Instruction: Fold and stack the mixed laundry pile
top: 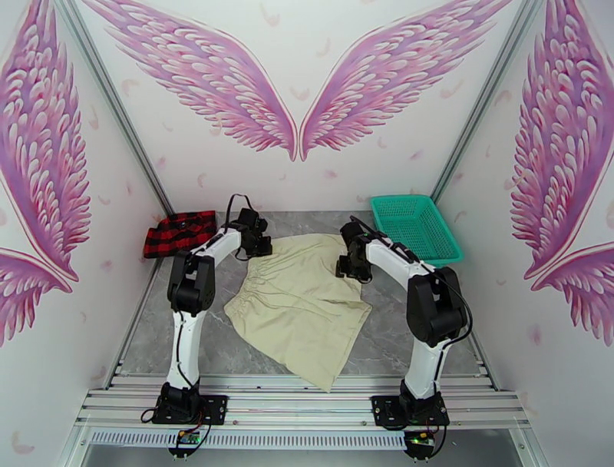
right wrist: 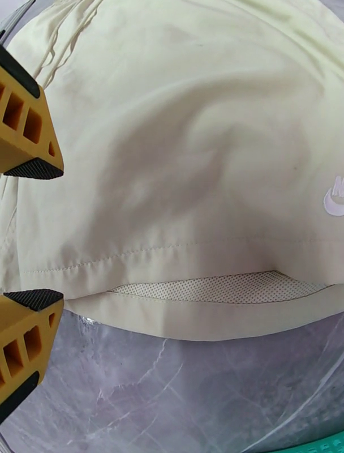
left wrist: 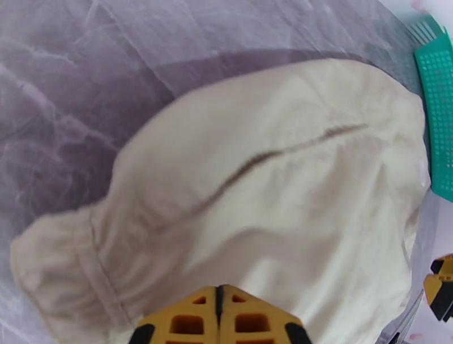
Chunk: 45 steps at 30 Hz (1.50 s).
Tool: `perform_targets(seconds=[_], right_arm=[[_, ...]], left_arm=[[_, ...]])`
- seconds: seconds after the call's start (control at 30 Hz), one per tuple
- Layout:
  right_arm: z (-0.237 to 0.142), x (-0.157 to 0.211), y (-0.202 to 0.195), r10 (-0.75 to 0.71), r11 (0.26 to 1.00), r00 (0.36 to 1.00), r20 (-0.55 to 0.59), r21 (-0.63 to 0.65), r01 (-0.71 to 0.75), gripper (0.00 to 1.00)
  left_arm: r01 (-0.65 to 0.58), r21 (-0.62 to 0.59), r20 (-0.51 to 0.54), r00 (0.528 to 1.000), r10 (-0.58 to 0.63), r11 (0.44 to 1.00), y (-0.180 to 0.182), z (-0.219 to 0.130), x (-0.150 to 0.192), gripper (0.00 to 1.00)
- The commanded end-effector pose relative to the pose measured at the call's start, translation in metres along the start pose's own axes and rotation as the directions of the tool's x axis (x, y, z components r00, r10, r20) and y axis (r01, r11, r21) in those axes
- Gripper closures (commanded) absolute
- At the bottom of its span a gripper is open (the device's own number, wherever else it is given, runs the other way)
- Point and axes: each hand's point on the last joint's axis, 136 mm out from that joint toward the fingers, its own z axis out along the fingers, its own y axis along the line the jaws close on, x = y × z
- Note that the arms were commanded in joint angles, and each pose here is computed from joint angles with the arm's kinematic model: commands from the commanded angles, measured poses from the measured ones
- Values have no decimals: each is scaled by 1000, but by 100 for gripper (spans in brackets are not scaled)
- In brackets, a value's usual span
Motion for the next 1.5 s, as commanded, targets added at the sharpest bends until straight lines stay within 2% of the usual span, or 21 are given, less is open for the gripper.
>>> perform_targets(seconds=[0.0, 0.2, 0.33, 0.47, 0.63, 0.67, 0.73, 0.87, 1.0, 1.03, 1.13, 1.27, 1.47], right_arm=[[22, -9, -3, 30, 999, 1000, -3, 26, -30, 41], [49, -33, 11, 27, 999, 999, -29, 26, -26, 41], [70, -52, 26, 29, 1000, 999, -41, -5, -29, 42], [87, -74, 54, -37, 997, 999, -30, -68, 35, 39], [87, -110, 77, -80, 990, 996, 28, -110, 82, 37], [81, -118, 83, -82, 988, 995, 51, -126, 88, 37], [63, -129, 91, -85, 983, 993, 87, -158, 98, 36], [10, -137, 100, -85, 974, 982, 168, -195, 118, 38], [-45, -115, 93, -51, 967, 972, 229, -232, 105, 37], [-47, -105, 89, -42, 968, 974, 222, -232, 95, 37], [-66, -70, 70, 0, 969, 977, 214, -240, 52, 37], [-73, -4, 38, 40, 973, 989, 143, -230, -6, 37], [-71, 93, 18, 49, 963, 999, 18, -265, -42, 38]], left_arm=[[121, -50, -34, 992, -123, 991, 13, 11, 3, 100], [364, -85, -2, 931, -366, 927, 61, 23, 3, 100], [438, -95, 41, 899, -436, 894, 87, 12, -3, 100], [499, -94, 64, 867, -495, 861, 112, 0, -3, 100], [581, -79, 88, 814, -575, 810, 133, -15, 8, 100], [576, -64, 94, 816, -570, 815, 130, -19, 7, 100], [522, -20, 101, 850, -517, 853, 116, -27, -1, 99], [397, -24, 122, 912, -392, 917, 92, -59, -17, 77], [305, -12, 192, 935, -297, 952, 69, -107, -29, 63], [284, -21, 203, 940, -274, 959, 64, -118, -27, 60], [246, -52, 219, 948, -230, 968, 58, -149, -6, 54], [242, -150, 185, 959, -213, 959, 75, -176, 57, 50], [317, -185, 75, 948, -308, 930, 112, -184, 163, 51]])
